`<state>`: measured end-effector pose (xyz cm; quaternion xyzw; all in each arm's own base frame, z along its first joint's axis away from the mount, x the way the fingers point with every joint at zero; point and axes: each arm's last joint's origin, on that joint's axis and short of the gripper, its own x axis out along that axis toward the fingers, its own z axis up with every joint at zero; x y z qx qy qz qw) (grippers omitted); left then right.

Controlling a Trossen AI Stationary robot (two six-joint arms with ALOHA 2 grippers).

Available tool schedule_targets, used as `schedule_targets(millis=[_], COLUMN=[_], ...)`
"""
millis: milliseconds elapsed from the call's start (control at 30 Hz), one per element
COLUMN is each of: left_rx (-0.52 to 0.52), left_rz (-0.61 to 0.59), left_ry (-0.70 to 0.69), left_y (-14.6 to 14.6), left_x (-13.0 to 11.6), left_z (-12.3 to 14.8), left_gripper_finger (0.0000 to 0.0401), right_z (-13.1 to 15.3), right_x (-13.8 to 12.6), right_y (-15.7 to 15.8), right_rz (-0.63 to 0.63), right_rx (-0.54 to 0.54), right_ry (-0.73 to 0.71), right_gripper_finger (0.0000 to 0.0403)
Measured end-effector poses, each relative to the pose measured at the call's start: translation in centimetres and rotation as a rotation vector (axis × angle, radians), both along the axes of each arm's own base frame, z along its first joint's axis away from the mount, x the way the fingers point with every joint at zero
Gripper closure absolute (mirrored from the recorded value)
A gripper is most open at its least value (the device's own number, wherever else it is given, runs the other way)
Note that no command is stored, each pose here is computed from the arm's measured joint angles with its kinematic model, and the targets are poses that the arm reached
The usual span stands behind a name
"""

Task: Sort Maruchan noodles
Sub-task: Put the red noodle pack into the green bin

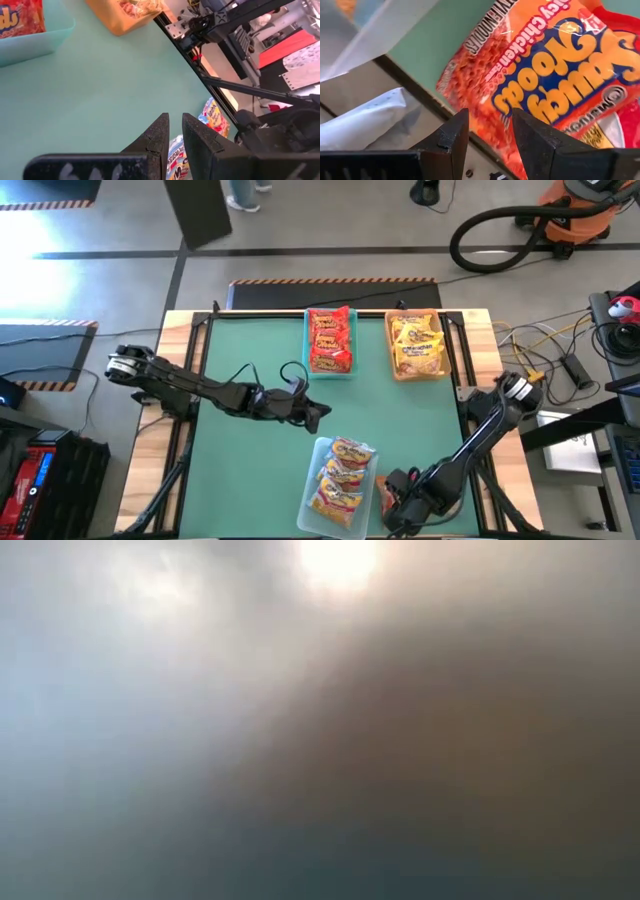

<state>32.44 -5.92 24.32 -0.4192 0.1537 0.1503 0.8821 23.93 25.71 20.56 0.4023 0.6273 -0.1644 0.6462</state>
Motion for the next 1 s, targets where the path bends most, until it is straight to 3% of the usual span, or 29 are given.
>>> schedule_targets(millis=[200, 367, 633, 1000], left_rx=[0.008, 0.013, 0.044, 0.086], left_rz=[-0.005, -0.008, -0.021, -0.025], left_ry=[0.051, 0.074, 0.094, 0.099], left_y=[0.0, 0.0, 0.0, 0.2], left_x=[-0.2, -0.3, -0.4, -0.4], left_z=[-0.5, -0.7, -0.8, -0.8], left_gripper_finger=[0.0365, 0.0365, 0.0365, 0.0365], right_z=[-1.5, -2.0, -2.6, -2.3], right_x=[0.3, 0.5, 0.4, 2.8], right_y=[0.2, -0.4, -3.0, -7.9], right_rz=[0.038, 0.148, 0.320, 0.762], right_rx=[-0.041, -0.118, -0.428, -0.920], right_ry=[0.024, 0.028, 0.040, 0.022], right_gripper_finger=[0.0264, 0.0264, 0.0264, 0.0264])
